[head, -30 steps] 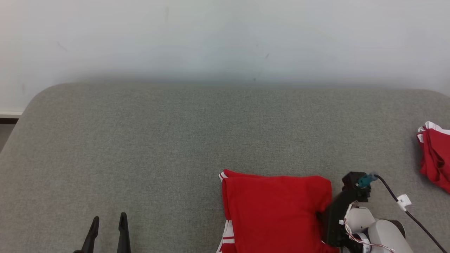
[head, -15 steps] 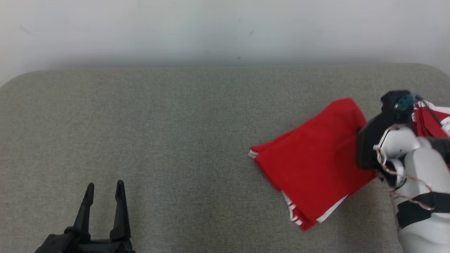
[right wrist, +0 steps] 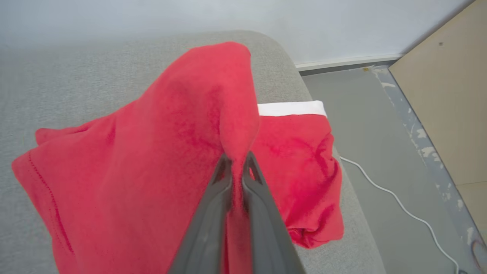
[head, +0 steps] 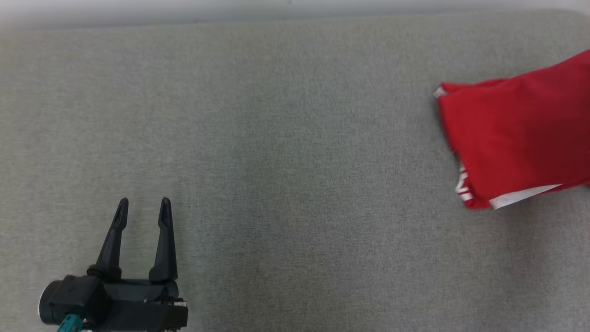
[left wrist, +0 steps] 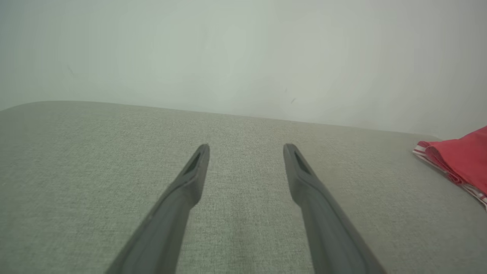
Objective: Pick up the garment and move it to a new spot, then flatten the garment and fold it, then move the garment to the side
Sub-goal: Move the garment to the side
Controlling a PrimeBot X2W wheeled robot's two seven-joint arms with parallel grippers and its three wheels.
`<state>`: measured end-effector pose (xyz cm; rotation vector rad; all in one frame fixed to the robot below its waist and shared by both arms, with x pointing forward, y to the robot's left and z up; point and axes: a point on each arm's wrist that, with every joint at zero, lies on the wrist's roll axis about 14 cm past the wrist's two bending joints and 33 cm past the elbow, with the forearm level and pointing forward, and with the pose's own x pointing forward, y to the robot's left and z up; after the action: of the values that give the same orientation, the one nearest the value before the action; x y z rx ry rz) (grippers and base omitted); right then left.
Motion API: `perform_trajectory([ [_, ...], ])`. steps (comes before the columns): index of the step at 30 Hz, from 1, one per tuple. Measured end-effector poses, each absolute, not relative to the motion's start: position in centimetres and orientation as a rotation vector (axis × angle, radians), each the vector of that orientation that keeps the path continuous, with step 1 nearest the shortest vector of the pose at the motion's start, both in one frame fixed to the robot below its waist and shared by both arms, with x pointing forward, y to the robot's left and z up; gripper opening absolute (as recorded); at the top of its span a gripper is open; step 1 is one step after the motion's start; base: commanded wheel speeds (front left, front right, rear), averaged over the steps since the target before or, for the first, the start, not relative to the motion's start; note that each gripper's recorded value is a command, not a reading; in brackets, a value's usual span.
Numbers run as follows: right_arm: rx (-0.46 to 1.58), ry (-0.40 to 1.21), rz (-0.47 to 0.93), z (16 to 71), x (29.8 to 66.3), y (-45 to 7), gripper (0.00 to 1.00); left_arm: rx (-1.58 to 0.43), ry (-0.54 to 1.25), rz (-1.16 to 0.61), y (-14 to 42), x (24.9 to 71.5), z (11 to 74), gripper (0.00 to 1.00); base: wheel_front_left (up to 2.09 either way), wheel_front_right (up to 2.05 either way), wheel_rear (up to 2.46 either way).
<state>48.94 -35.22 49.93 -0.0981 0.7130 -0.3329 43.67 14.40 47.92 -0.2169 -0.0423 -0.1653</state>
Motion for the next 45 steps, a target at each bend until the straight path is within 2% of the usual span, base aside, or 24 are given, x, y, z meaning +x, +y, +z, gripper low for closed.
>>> perform_trajectory([
  [7, -0.223, 0.708, -0.478, 50.9, 48.3, -40.5, 0.00, -0.216, -0.007, -0.212, 13.0, 45.4, 46.0, 1.00, 0.00, 0.00, 0.00],
  [11, -0.391, 0.729, -0.579, 51.7, 47.5, -44.2, 0.00, -0.205, 0.020, -0.242, 12.5, 46.1, 44.7, 1.00, 0.00, 0.00, 0.00],
  [14, -0.453, 0.766, -0.577, 49.8, 47.2, -45.4, 0.00, -0.198, 0.030, -0.254, 12.3, 46.6, 44.0, 1.00, 0.00, 0.00, 0.00],
  [21, -0.698, 0.771, -0.584, 49.3, 47.4, -48.9, 0.00, -0.182, 0.063, -0.263, 12.6, 47.0, 42.4, 1.00, 0.00, 0.00, 0.00],
  [28, -0.740, 0.743, -0.575, 48.2, 47.3, -49.8, 0.00, -0.167, 0.089, -0.276, 12.4, 47.0, 41.4, 1.00, 0.00, 0.00, 0.00],
  [29, -0.741, 0.720, -0.568, 48.4, 47.3, -49.8, 0.36, -0.164, 0.088, -0.280, 12.4, 47.0, 41.4, 1.00, 0.00, 0.00, 0.00],
  [30, -0.747, 0.698, -0.554, 48.4, 47.4, -49.7, 0.37, -0.163, 0.084, -0.284, 12.3, 47.1, 41.5, 1.00, 0.00, 0.00, 0.00],
  [31, -0.760, 0.683, -0.536, 48.3, 47.4, -49.5, 0.61, -0.162, 0.079, -0.291, 12.1, 47.2, 41.6, 1.00, 0.00, 0.00, 0.00],
  [32, -0.754, 0.676, -0.531, 48.1, 47.3, -49.4, 0.98, -0.161, 0.072, -0.299, 11.9, 47.3, 41.9, 1.00, 0.00, 0.00, 0.00],
  [38, -0.687, 0.617, -0.481, 47.5, 46.9, -47.3, 1.00, -0.151, 0.018, -0.338, 11.2, 47.4, 44.1, 1.00, 0.00, 0.00, 0.00],
  [45, -0.569, 0.487, -0.397, 48.4, 46.5, -43.4, 1.00, -0.176, -0.036, -0.280, 12.3, 46.5, 46.8, 1.00, 0.00, 0.00, 0.00],
])
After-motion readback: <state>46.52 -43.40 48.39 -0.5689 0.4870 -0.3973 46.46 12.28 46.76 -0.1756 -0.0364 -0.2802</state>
